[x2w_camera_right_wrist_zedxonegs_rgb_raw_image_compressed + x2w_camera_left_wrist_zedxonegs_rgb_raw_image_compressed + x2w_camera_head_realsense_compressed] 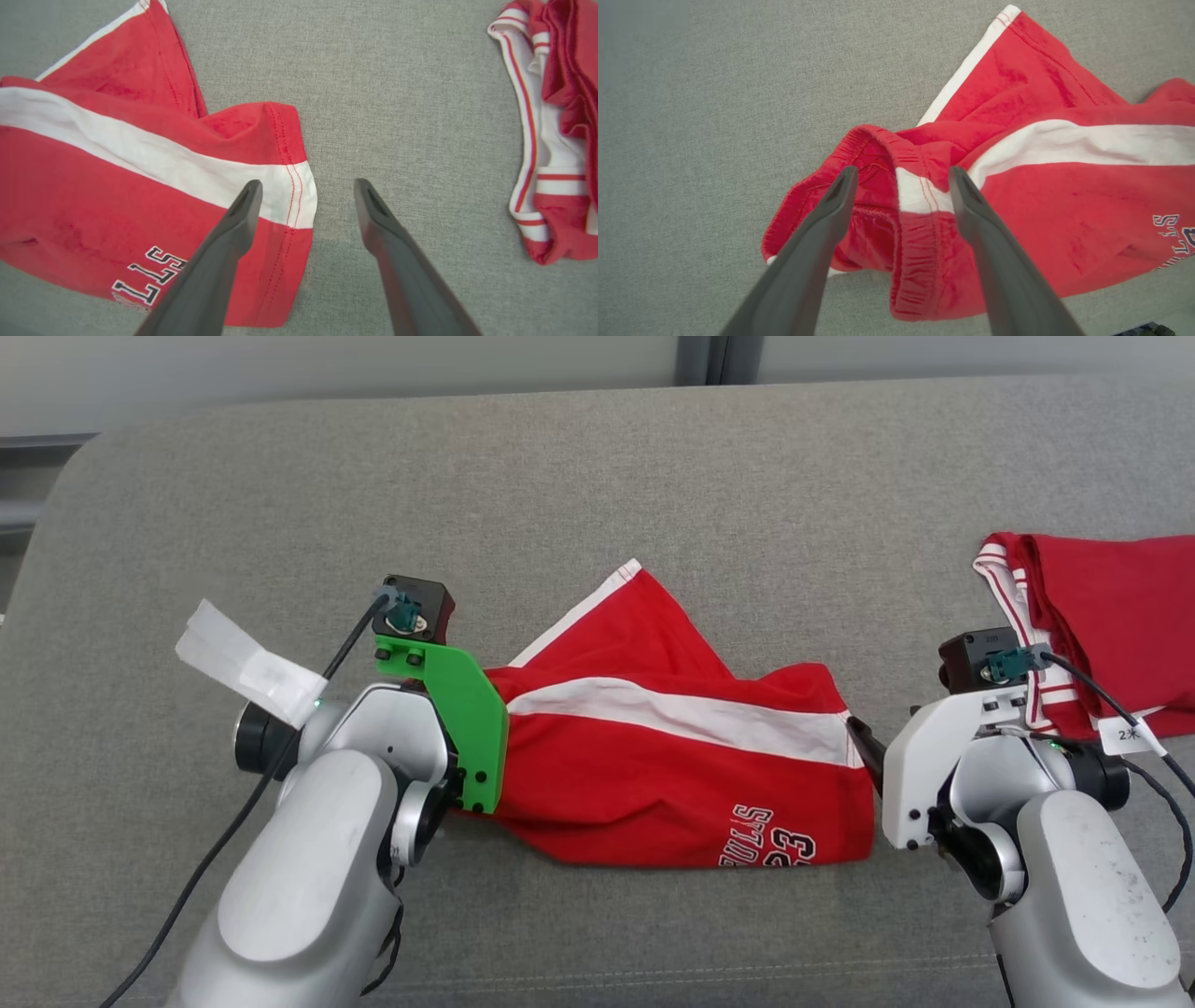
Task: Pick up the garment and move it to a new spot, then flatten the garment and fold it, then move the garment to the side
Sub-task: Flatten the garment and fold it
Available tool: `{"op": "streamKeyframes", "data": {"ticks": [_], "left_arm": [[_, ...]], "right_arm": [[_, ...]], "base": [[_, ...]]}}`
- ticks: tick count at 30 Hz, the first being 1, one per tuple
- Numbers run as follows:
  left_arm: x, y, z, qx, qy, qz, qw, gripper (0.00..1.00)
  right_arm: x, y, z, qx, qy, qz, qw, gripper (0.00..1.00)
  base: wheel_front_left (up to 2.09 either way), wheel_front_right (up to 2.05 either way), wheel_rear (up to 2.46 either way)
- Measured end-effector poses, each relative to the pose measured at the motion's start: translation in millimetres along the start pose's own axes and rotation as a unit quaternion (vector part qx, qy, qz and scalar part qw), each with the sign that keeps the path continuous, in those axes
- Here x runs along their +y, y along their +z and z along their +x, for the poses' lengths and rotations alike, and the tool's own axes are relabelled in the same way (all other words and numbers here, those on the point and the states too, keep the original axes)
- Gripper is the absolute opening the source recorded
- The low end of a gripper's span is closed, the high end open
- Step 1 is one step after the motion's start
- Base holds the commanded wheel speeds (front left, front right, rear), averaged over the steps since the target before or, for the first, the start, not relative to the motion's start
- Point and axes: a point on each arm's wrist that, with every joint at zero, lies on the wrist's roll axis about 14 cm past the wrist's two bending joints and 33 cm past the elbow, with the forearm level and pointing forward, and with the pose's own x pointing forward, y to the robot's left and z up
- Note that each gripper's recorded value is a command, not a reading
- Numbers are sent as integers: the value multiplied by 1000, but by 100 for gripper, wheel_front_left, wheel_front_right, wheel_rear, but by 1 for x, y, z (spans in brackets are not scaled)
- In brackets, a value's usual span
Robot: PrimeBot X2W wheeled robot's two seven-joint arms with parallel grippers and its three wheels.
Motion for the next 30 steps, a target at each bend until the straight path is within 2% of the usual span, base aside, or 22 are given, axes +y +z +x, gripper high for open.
{"op": "streamKeyframes", "data": {"ticks": [3,5,6,8,10,12,13,15,16,17,18,19,20,27,28,30], "left_arm": [[-3,-6,4,26,-7,1,1000,100],[-2,-11,6,42,-6,5,999,89],[-2,-11,6,46,-5,5,999,77],[0,-12,6,49,-3,7,999,43],[1,-12,6,52,-1,8,999,29],[2,-15,6,60,0,8,998,4],[3,-17,6,64,1,7,998,0],[4,-19,8,67,1,5,998,16],[5,-20,8,69,2,4,998,27],[5,-21,9,71,2,2,997,44],[5,-21,10,72,2,1,997,44],[6,-22,10,73,2,0,997,93],[6,-22,10,74,1,-1,997,100],[6,-26,12,86,-2,-7,996,98],[5,-28,13,91,-5,-7,996,42],[2,-32,14,100,-13,-10,995,14]], "right_arm": [[-3,-4,4,5,-2,1,1000,100],[-4,-5,6,6,-3,2,1000,100],[-4,-6,7,7,-3,3,1000,100],[-5,-7,8,7,-4,4,1000,100],[-5,-10,10,11,-4,5,1000,100],[-5,-11,11,13,-3,5,1000,100],[-4,-11,12,14,-2,5,1000,100],[-4,-11,15,16,-1,4,1000,100],[-3,-10,16,15,-1,4,1000,100],[-3,-8,18,14,0,3,1000,100],[-3,-7,19,12,1,3,1000,100],[-2,-6,20,13,1,3,1000,100],[-2,-6,21,13,2,3,1000,100],[0,-3,24,9,5,0,1000,100],[0,-3,25,8,5,-1,1000,100],[0,-2,27,6,5,-1,1000,100]], "base": [[0,0,0],[0,0,0],[0,0,0],[0,0,0],[0,0,0],[0,0,0],[0,0,0],[0,0,0],[0,0,0],[0,0,0],[0,0,0],[0,0,0],[0,0,0],[0,0,0],[0,0,0],[0,0,0]]}}
